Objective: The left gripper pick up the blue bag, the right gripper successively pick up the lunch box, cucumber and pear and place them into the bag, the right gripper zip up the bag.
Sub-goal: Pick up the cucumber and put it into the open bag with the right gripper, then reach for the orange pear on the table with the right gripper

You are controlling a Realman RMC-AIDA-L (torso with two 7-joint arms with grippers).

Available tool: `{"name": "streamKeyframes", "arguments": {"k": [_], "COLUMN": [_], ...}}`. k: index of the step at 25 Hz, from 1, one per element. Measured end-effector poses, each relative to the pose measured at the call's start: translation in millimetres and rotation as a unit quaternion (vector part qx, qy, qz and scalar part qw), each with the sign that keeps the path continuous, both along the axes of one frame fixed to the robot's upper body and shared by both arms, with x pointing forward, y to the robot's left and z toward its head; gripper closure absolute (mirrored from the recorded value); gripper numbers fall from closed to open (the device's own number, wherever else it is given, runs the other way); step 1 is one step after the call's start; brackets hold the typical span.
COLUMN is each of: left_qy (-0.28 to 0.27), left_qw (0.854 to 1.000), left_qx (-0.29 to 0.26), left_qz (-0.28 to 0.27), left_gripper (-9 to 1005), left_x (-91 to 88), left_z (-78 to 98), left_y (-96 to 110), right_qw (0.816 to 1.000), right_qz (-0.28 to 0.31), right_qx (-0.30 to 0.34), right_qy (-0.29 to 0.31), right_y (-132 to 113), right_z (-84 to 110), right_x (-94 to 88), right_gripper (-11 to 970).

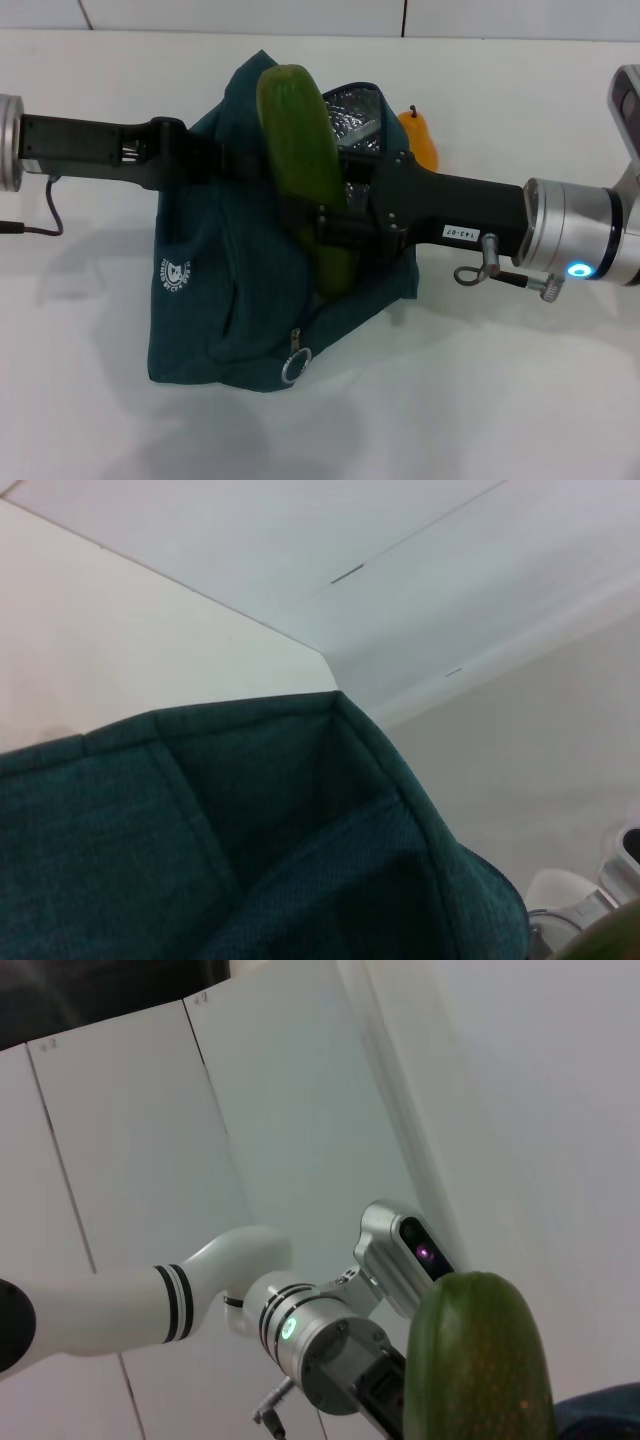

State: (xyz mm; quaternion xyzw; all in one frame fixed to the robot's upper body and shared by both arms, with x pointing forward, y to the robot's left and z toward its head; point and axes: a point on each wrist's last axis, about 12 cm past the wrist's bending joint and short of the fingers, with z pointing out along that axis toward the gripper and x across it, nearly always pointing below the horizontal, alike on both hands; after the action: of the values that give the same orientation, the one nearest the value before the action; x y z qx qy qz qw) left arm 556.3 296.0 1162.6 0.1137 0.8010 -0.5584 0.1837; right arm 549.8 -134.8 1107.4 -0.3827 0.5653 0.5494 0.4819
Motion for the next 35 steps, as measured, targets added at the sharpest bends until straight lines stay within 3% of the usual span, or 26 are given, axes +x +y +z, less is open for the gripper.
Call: {"name": "streamKeyframes", "arguments": {"k": [18, 23, 29, 35], "left_qy": [-0.001, -0.001, -0.001, -0.004], "left_qw": [1.0, 1.0, 1.0, 1.0], "left_qx": [-0.001, -0.001, -0.002, -0.007], "left_qz": [-0.002, -0.002, -0.002, 0.0], "left_gripper": [942, 941, 941, 940], "left_x": [0.7, 0.6, 0.1, 0.0], "left_z": [0.9, 0.9, 0.8, 1.1], "left_y": [-1, -1, 0, -1], "right_qw": [0.999, 0.999, 0.987, 0.965], "right_qz": [-0.002, -0.02, -0.145, -0.258], "right_qx": [0.0, 0.022, 0.07, 0.048], "right_qy": [-0.032, -0.028, -0.017, 0.005], "right_y": [-1, -8, -61, -104], "right_z": [-1.0, 1.1, -2.0, -14.1], "right_x": [-2.8, -2.8, 2.8, 14.4], "right_gripper": [375, 220, 82, 84]}}
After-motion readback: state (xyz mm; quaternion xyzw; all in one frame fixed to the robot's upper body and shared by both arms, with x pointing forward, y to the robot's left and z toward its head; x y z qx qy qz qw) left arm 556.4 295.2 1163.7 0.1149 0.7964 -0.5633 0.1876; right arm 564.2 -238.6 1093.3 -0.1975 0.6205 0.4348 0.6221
